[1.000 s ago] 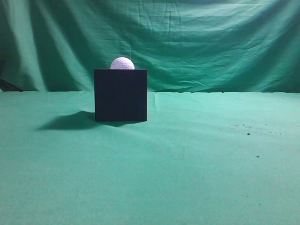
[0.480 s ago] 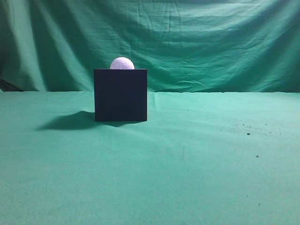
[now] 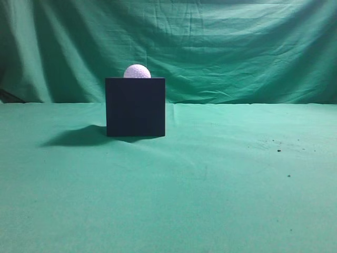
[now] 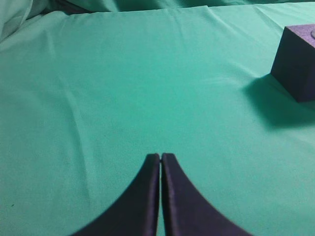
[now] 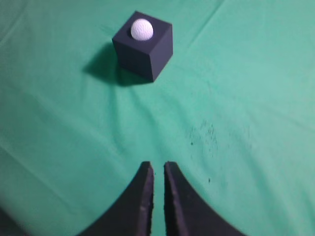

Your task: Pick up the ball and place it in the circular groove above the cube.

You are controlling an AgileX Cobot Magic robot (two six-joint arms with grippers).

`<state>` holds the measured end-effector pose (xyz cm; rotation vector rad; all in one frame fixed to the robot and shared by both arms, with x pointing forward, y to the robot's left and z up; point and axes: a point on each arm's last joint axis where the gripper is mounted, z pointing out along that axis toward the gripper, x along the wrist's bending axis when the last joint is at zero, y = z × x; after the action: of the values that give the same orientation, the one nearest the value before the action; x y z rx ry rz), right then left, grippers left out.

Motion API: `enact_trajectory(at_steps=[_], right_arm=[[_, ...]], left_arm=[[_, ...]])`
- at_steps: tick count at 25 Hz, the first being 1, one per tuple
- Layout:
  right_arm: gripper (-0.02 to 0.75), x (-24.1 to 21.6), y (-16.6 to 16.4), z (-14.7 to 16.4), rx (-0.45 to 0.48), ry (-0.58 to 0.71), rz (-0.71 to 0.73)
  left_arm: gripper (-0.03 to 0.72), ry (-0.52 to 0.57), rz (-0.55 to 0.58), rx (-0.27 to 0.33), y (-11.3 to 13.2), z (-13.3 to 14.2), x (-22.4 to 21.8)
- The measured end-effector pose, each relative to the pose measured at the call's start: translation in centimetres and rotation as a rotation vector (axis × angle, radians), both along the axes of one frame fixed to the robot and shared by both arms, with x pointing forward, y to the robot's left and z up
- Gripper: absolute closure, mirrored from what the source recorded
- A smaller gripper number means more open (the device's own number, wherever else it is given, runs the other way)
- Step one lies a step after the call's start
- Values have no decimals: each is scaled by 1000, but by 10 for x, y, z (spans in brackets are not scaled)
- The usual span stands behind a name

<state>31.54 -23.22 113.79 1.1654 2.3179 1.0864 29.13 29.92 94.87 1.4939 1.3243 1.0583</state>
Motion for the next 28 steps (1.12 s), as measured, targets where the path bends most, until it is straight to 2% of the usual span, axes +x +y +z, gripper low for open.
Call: enact_trajectory(at_steps=[6, 12, 17, 20, 24, 28], right_arm=[[689, -5, -10, -38, 76, -201, 2], [689, -12, -36, -86, 145, -398, -196], [689, -22, -54, -130, 143, -508, -412], [689, -25, -60, -155, 129, -515, -514], [689, -24, -61, -186, 125, -440, -546], [689, -24, -60, -191, 148, -403, -551]], left_arm=[[688, 0, 0, 0, 0, 0, 0], [688, 0, 0, 0, 0, 0, 0], [688, 0, 0, 0, 0, 0, 0], [688, 0, 0, 0, 0, 0, 0], [688, 0, 0, 0, 0, 0, 0], [688, 0, 0, 0, 0, 0, 0]])
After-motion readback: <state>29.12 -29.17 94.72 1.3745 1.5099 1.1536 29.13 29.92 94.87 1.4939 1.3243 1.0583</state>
